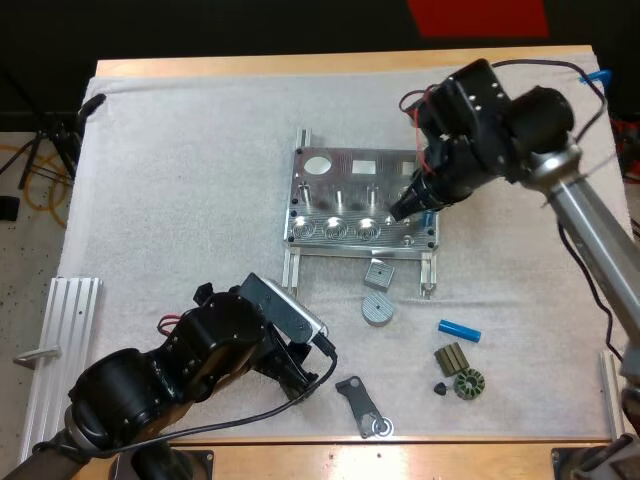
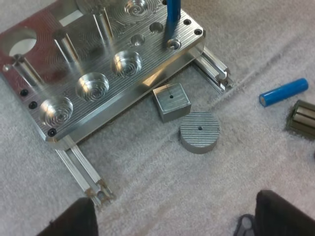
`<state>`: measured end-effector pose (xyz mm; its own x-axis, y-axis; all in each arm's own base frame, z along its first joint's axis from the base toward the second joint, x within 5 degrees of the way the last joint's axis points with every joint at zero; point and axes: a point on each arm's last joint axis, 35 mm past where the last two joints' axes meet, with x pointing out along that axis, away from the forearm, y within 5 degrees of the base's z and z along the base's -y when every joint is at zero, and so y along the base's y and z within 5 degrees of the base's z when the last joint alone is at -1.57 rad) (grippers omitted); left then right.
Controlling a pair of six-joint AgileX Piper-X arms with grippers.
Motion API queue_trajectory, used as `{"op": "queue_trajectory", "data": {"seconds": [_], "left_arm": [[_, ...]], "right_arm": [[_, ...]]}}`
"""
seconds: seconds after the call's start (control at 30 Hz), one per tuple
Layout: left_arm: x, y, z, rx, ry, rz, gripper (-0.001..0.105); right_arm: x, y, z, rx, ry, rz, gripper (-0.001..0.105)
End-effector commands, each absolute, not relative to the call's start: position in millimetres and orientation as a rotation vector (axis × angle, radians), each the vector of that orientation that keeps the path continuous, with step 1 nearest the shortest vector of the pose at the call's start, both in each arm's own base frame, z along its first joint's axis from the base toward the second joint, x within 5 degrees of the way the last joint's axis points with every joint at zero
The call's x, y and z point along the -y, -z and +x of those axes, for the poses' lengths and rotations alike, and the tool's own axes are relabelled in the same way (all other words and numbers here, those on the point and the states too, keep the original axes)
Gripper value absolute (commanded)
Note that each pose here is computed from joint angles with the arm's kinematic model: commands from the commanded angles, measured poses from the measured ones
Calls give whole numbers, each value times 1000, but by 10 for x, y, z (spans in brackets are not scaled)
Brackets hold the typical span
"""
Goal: Load cells from right to left
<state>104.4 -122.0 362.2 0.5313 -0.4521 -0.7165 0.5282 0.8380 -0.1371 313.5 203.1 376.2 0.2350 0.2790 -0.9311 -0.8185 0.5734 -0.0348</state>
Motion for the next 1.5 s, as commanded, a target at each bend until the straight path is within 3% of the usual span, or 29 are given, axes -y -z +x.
{"op": "queue_trajectory", "data": {"seconds": [0.0,0.63,0.8,1.13,1.47], "left_arm": [[1202,-3648,1038,-806,568,107,65],[1202,-3648,1038,-801,576,126,65],[1202,-3648,1038,-801,576,126,65],[1202,-3648,1038,-800,577,128,65],[1202,-3648,1038,-799,578,130,65]], "right_arm": [[-2039,-3732,3166,-1094,-814,-623,11],[-2288,-3072,3573,-1131,-855,-756,11],[-2290,-2946,3631,-1134,-844,-895,11],[-2447,-2824,3601,-1018,-1066,-1186,11],[-2503,-2655,3640,-1001,-1114,-1367,11]]}}
